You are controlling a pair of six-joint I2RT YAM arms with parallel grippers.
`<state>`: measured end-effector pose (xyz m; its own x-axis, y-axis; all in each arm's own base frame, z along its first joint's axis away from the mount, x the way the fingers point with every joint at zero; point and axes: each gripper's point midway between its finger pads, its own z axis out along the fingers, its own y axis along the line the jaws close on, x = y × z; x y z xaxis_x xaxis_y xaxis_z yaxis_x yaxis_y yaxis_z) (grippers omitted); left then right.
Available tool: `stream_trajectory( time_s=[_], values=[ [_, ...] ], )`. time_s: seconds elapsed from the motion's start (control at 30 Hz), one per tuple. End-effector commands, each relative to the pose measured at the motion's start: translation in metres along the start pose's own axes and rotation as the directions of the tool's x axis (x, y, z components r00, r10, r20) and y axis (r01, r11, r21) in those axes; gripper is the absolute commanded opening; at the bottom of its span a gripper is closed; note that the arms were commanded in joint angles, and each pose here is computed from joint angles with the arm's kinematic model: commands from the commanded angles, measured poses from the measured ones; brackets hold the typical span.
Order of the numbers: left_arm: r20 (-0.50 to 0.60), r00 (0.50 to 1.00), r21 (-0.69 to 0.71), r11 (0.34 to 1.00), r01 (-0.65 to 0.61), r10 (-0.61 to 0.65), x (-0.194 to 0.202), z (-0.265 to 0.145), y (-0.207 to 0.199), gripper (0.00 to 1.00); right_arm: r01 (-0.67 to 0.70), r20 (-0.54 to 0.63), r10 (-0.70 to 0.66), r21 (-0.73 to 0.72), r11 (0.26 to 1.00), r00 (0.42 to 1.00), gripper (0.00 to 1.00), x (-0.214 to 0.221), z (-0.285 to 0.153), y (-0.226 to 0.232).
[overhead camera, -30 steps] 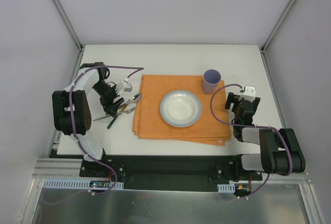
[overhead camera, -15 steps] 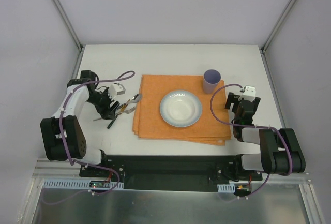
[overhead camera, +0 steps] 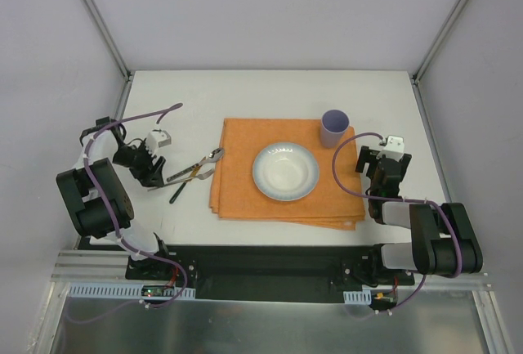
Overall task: Set the dinner table for one person
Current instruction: Pick up the spoon from the center of the board.
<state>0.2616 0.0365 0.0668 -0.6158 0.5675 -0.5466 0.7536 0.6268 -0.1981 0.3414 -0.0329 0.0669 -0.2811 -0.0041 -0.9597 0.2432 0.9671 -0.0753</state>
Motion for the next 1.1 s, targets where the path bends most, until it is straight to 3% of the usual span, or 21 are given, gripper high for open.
stream_trajectory(
  time_s=[0.0, 0.23, 0.4, 0.73, 0.8, 1.07],
  values=[
    [0.123, 0.985, 0.024, 0.992, -0.121, 0.117, -0.020, 0.004, -0.003, 0.68, -0.027, 0.074, 0.026, 0.010, 1.000, 0.997, 0.96, -0.021, 0.002, -0.001],
    [0.080, 0.980, 0.093, 0.977, -0.192, 0.185, 0.007, 0.025, -0.017, 0.73, -0.027, 0.073, 0.026, 0.013, 1.000, 0.997, 0.96, -0.020, 0.002, -0.002],
    [0.132, 0.973, 0.108, 0.973, -0.203, 0.188, 0.000, 0.028, -0.024, 0.73, -0.026, 0.073, 0.025, 0.010, 1.000, 0.997, 0.96, -0.020, 0.002, -0.001],
    [0.132, 0.957, 0.212, 0.936, -0.282, 0.258, 0.005, 0.052, -0.053, 0.73, -0.026, 0.073, 0.025, 0.010, 1.000, 0.997, 0.96, -0.020, 0.002, -0.001],
    [0.132, 0.956, 0.214, 0.935, -0.284, 0.261, 0.003, 0.052, -0.050, 0.69, -0.027, 0.074, 0.026, 0.010, 1.000, 0.997, 0.96, -0.021, 0.002, -0.001],
    [0.112, 0.946, 0.259, 0.911, -0.322, 0.303, -0.006, 0.056, -0.059, 0.82, -0.025, 0.073, 0.024, 0.010, 1.000, 0.997, 0.96, -0.020, 0.002, -0.001]
  ],
)
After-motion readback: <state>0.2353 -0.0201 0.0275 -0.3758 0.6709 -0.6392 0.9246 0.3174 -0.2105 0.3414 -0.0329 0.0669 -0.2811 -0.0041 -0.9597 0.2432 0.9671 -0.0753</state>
